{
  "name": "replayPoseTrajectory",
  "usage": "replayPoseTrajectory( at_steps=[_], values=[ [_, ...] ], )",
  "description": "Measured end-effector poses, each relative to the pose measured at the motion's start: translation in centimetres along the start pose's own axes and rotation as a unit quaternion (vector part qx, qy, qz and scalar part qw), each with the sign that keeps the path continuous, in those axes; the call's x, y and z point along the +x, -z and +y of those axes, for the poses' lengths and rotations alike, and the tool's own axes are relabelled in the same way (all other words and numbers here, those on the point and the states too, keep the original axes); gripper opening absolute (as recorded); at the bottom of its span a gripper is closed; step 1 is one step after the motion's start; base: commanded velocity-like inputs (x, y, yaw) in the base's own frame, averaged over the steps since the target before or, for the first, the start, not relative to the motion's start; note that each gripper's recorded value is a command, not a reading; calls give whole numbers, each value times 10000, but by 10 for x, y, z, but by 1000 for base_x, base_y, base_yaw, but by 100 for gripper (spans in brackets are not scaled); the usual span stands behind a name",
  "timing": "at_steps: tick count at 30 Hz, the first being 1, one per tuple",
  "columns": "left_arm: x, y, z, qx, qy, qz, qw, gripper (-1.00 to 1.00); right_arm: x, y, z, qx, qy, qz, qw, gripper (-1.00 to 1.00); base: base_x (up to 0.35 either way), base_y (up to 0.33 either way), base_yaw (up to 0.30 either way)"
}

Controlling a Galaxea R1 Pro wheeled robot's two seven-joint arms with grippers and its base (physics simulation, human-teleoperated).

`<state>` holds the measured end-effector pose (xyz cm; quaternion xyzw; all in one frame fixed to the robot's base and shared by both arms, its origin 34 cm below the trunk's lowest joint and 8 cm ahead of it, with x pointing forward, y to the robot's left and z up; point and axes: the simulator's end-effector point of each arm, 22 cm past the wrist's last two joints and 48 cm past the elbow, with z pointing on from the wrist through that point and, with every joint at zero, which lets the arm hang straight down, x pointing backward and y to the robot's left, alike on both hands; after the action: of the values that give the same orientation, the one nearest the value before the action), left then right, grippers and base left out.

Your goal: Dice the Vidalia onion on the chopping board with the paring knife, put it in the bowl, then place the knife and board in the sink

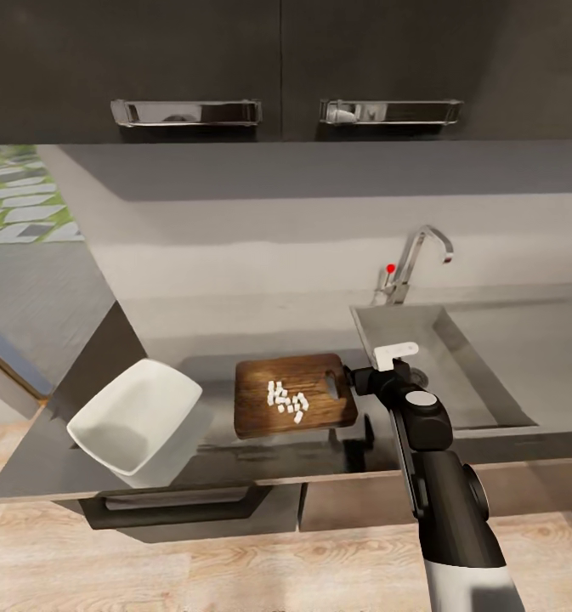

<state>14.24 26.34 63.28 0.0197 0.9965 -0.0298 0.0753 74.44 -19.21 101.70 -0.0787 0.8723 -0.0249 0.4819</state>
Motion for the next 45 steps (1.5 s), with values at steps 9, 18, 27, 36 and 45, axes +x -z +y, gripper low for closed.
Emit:
replayPoseTrajectory(
  at_steps=[9, 18, 27, 36, 45],
  values=[
    [6, 0, 0, 2, 8, 76, 10000, 100, 8, -5, 1, -12, -1, 75, 10000, 100, 2, 58, 0],
    [11, 1, 0, 5, 8, 149, 9999, 100, 15, -10, 2, -24, -5, 144, 9999, 100, 0, -26, 0],
    [19, 2, 0, 6, 15, 246, 9997, 100, 23, -15, 3, -35, -7, 217, 9998, 100, 0, -69, 0],
    [25, 2, -1, 8, 20, 329, 9995, 100, 31, -20, 4, -47, -9, 289, 9996, 100, 3, -1, 0],
    [30, 3, -1, 10, 25, 401, 9992, 100, 39, -24, 6, -59, -12, 361, 9993, 100, 99, 0, 0]
  ],
)
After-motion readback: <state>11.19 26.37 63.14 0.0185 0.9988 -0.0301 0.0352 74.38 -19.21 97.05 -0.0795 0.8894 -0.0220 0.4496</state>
